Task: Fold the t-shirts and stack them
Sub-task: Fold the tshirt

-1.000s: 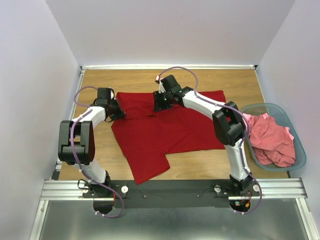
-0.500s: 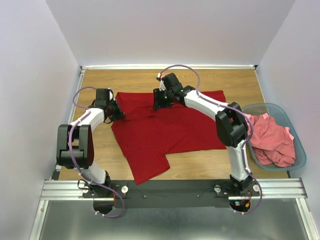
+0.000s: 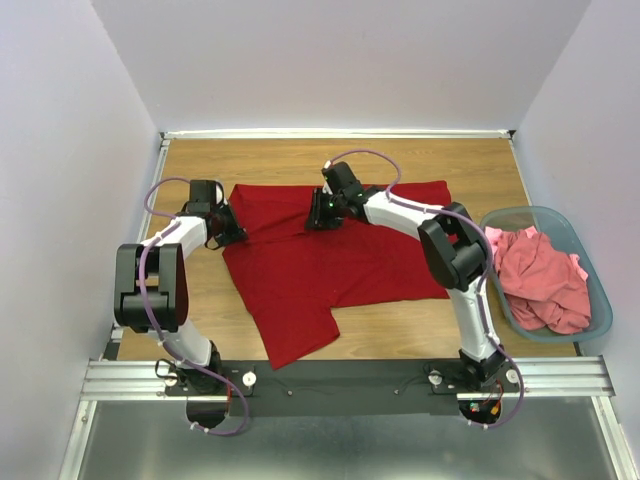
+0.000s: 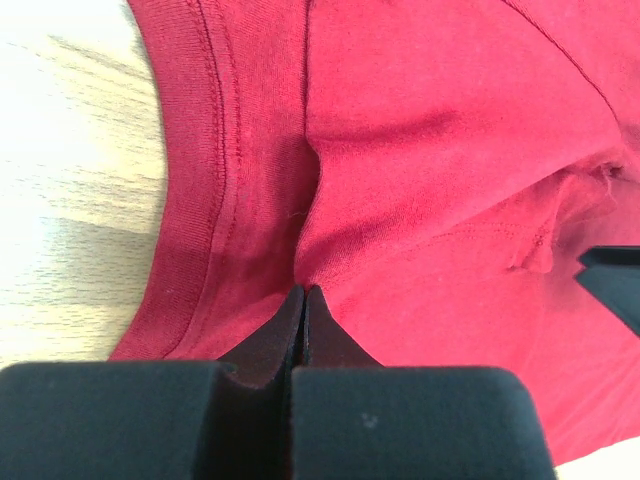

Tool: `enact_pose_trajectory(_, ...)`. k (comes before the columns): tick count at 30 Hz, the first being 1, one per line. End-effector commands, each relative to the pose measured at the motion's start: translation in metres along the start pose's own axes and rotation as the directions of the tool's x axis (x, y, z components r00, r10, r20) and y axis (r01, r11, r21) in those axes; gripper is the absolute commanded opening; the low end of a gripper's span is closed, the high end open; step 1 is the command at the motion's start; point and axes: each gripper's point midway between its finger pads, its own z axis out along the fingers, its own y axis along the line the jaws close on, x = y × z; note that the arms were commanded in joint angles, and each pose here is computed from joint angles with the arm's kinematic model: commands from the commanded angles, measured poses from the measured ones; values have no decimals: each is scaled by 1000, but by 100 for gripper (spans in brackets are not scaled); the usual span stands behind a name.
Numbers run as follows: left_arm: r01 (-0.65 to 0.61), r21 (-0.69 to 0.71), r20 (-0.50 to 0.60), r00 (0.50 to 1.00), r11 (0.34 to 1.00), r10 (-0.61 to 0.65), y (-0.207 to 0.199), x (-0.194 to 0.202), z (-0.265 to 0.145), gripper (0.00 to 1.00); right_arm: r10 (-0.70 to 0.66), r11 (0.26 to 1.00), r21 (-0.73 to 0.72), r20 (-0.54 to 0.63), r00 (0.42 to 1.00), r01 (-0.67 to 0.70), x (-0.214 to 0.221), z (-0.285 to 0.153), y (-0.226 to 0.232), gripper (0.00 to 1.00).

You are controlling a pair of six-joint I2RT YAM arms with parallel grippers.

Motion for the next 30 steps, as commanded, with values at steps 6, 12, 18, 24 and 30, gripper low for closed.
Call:
enact_pose_trajectory(6,-11,-10,-24,1000,1000,10,6,6,5,1,86,995,-41,-48,995,-88,22,20,-2,41)
enact_pose_trajectory(12,-8,-9,-21,1000,1000,8,5,6,5,1,103,993,-47,-74,992,-106,30,26,-5,38)
enact_pose_trajectory(18,-8,-11,-20,1000,1000,8,6,5,5,1,92,994,-53,-68,993,-95,29,21,-3,13)
enact_pose_trajectory(24,-8,-18,-18,1000,1000,8,6,2,3,1,77,994,-75,-35,996,-80,19,1,9,1)
enact_pose_trajectory(30,-16,-33,-14,1000,999,15,7,-1,2,1,100,991,-80,-72,992,-105,33,-9,8,1)
